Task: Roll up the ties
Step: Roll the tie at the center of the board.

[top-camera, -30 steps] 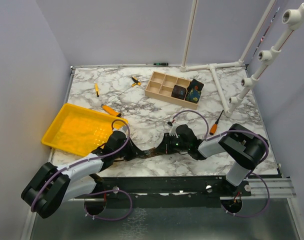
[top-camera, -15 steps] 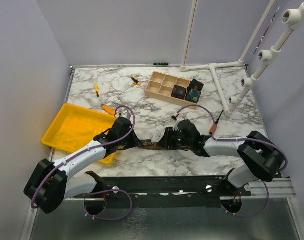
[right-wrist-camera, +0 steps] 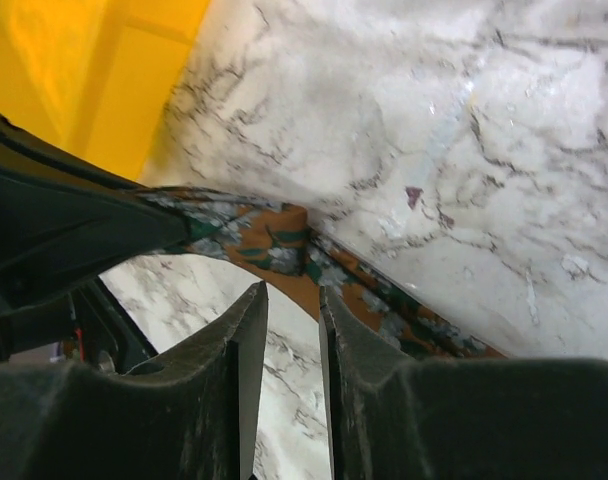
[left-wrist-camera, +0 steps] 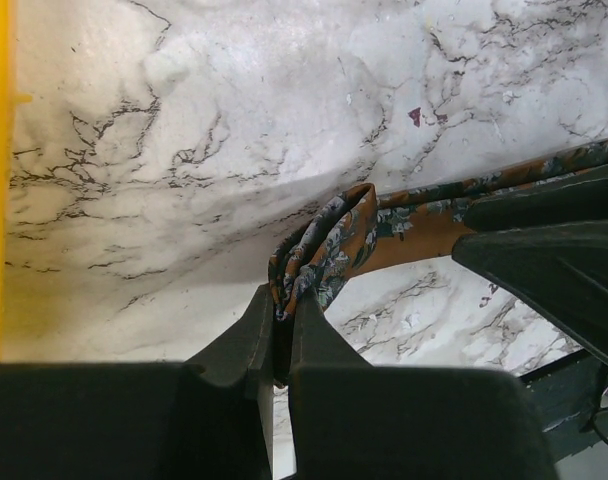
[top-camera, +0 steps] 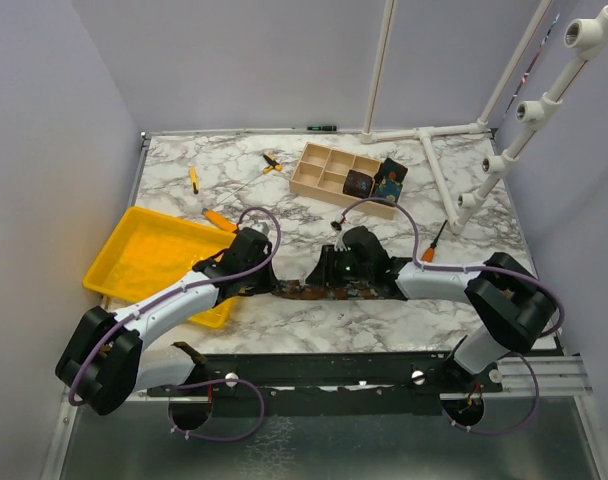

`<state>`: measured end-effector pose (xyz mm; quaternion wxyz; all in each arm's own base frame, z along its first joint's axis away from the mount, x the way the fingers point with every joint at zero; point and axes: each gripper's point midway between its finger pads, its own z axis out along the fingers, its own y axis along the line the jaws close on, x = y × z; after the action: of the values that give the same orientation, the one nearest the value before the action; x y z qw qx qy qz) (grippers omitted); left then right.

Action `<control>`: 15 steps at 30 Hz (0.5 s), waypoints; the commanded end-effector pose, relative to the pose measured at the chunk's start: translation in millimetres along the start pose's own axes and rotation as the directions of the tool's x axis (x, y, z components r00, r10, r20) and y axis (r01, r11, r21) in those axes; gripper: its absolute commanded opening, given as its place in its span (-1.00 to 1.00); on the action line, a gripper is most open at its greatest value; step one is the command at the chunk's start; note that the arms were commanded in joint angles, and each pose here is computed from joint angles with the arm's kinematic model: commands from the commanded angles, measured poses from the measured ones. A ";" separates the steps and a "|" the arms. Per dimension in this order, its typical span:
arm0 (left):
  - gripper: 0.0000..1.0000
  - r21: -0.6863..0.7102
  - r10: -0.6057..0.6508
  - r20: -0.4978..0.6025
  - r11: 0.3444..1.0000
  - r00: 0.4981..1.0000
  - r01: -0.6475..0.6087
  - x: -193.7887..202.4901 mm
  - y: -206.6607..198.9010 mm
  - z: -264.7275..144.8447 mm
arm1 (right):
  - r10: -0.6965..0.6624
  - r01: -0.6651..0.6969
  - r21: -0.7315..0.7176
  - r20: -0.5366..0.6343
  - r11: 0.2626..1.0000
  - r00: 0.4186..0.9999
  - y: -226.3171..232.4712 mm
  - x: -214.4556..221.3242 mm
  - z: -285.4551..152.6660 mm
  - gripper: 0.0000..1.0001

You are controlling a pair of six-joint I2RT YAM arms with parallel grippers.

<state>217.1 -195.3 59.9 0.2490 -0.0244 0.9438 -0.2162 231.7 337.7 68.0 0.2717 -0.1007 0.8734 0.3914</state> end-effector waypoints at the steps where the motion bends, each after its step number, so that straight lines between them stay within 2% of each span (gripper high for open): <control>1: -1.00 0.048 0.061 -0.049 0.997 0.997 -0.058 7.9 -6.5 -1.0 | 0.026 -0.021 0.050 -0.103 0.999 0.994 -24.4 36.4 -2.1 -0.37; 8: -1.00 0.128 0.080 -0.079 0.989 0.994 -0.070 17.7 -15.8 -0.3 | 0.037 -0.016 0.152 -0.138 0.988 0.990 -57.7 62.0 -5.7 -0.42; 12: -1.00 0.123 0.079 -0.077 0.990 0.994 -0.069 17.1 -15.1 0.7 | 0.002 0.010 0.132 -0.089 0.991 0.996 -43.0 37.4 -3.4 -0.35; 15: -1.00 0.120 0.077 -0.079 0.990 0.994 -0.068 18.2 -14.0 1.0 | -0.024 0.034 0.170 -0.061 0.985 0.998 -36.1 11.5 4.2 -0.31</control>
<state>205.2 -208.3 60.0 0.2260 0.0215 0.9404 -0.2533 214.3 314.8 29.3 0.2343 -0.0966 0.9015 0.3509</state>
